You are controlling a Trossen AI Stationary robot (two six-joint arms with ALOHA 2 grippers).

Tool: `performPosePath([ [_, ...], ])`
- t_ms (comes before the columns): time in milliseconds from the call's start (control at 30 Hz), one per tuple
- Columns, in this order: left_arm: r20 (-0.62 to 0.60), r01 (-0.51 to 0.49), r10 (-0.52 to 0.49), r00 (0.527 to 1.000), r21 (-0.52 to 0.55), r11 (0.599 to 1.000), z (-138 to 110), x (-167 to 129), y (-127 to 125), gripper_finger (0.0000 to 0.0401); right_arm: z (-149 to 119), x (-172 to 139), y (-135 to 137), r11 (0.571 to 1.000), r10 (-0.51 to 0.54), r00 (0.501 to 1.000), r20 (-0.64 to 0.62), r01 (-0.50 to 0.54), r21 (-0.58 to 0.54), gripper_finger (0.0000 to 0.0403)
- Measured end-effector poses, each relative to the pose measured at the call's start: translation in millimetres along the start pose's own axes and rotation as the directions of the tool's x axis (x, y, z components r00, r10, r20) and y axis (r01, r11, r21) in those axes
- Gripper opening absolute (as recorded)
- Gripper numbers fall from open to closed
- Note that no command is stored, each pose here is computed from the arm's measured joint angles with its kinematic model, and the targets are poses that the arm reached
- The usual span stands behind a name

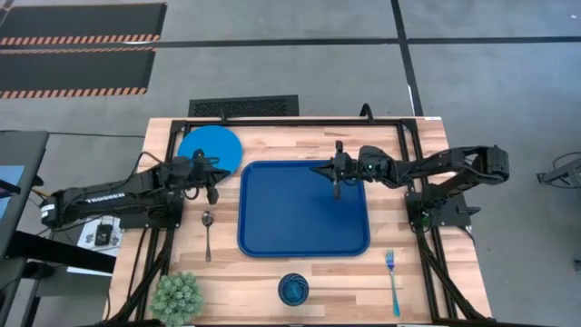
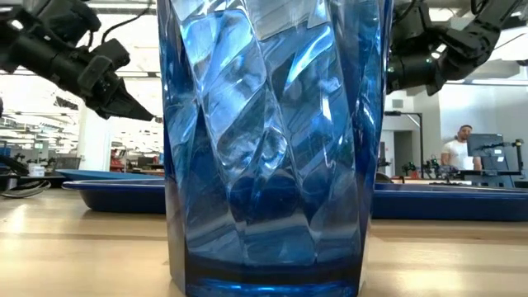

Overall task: Pick and place plate/cup/fork/spoon on tray
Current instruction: Put the blue plate in the middle of the dark blue tray

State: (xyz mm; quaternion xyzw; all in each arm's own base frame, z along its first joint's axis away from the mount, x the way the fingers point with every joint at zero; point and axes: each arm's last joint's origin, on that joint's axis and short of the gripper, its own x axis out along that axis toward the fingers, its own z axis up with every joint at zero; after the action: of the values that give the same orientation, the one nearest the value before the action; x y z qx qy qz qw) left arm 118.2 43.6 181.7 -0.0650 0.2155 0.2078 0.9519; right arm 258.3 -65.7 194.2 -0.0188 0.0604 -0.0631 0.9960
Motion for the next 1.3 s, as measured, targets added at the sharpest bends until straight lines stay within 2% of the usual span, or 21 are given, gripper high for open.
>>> performPosePath([
  [200, -0.155, -0.071, 0.055, 0.986, -0.099, 0.993, 17, 2, 0, 0.0001, 5, -4, -1, 0.999, -0.003, 1.0, 0.007, 0.004, -0.045, 0.0005],
  [333, -0.254, -0.14, 0.117, 0.96, -0.076, 0.987, 25, 8, 0, 0.0016, 11, -8, -2, 0.995, -0.009, 1.0, 0.028, 0.012, -0.094, 0.0012],
  [533, -0.405, -0.206, 0.192, 0.894, 0.008, 0.978, 33, 21, 0, 0.0065, 25, -17, -5, 0.99, -0.029, 0.996, 0.085, 0.04, -0.136, 0.001],
  [900, -0.584, -0.156, 0.203, 0.786, 0.13, 0.979, 15, 50, -1, 0.0146, 30, -24, 5, 0.991, 0.009, 0.998, 0.059, -0.001, -0.132, 0.001],
  [1133, -0.64, -0.245, 0.322, 0.698, 0.209, 0.947, 2, 65, 2, 0.0189, 32, -24, 10, 0.99, 0.028, 0.996, 0.082, -0.016, -0.142, 0.001],
  [1300, -0.661, -0.283, 0.381, 0.646, 0.256, 0.924, -6, 71, 3, 0.0199, 33, -24, 10, 0.99, 0.026, 0.996, 0.086, -0.014, -0.143, 0.0009],
])
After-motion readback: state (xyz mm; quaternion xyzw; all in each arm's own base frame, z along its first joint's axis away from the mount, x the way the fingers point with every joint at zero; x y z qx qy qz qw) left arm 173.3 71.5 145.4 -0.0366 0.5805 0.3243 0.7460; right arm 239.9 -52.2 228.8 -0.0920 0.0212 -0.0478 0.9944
